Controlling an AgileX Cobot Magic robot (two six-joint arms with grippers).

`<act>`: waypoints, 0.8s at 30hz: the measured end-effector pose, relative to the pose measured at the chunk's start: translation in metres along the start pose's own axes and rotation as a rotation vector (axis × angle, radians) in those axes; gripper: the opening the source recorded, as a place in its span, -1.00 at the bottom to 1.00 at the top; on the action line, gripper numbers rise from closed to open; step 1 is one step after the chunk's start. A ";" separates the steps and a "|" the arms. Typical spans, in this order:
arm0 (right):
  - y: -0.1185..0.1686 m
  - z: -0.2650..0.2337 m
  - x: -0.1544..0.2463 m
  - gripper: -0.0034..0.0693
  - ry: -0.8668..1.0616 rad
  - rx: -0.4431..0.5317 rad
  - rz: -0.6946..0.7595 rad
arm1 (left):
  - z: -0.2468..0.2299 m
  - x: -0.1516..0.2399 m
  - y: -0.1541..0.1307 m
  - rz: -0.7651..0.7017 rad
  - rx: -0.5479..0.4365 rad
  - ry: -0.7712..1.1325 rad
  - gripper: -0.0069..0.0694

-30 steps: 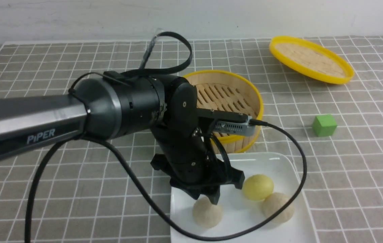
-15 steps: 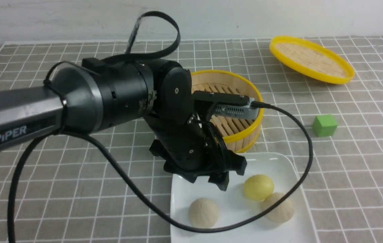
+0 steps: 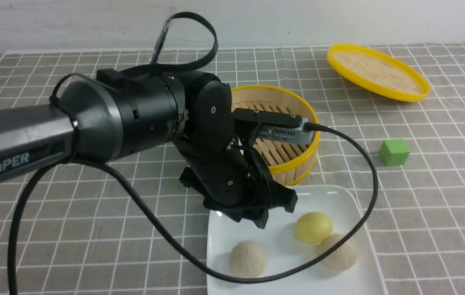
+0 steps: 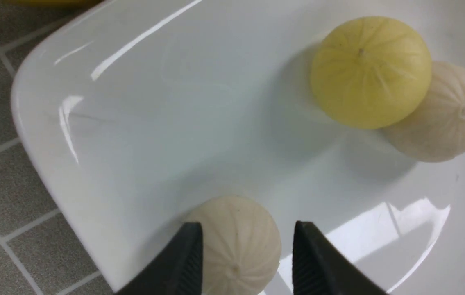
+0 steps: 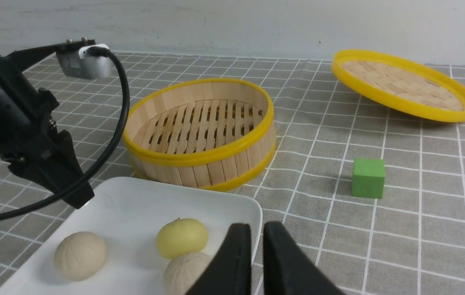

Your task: Put the steamed buns into the plate on the grey tablecloth.

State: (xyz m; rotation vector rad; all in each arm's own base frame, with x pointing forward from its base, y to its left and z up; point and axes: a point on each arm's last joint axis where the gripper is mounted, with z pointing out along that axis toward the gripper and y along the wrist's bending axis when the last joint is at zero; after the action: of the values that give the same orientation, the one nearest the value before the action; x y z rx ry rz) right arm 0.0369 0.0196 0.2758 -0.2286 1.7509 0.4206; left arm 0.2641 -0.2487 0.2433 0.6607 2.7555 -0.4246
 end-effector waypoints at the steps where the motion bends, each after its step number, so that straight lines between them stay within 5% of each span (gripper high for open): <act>1: 0.000 0.000 0.000 -0.71 0.000 0.000 0.000 | 0.000 0.000 0.000 0.003 -0.004 -0.001 -0.07; 12: -0.002 0.003 0.011 -0.67 0.002 0.011 0.004 | 0.000 0.001 0.002 0.002 -0.019 0.006 -0.30; 24: -0.030 0.022 0.085 -0.63 0.101 0.290 0.005 | -0.031 -0.001 0.001 0.045 -0.034 -0.088 -0.37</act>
State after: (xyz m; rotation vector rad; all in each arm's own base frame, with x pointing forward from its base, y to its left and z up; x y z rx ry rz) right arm 0.0489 0.0075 0.1844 -0.0377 1.8878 0.1567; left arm 0.2589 -0.2375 0.2721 0.6772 2.6542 -0.3871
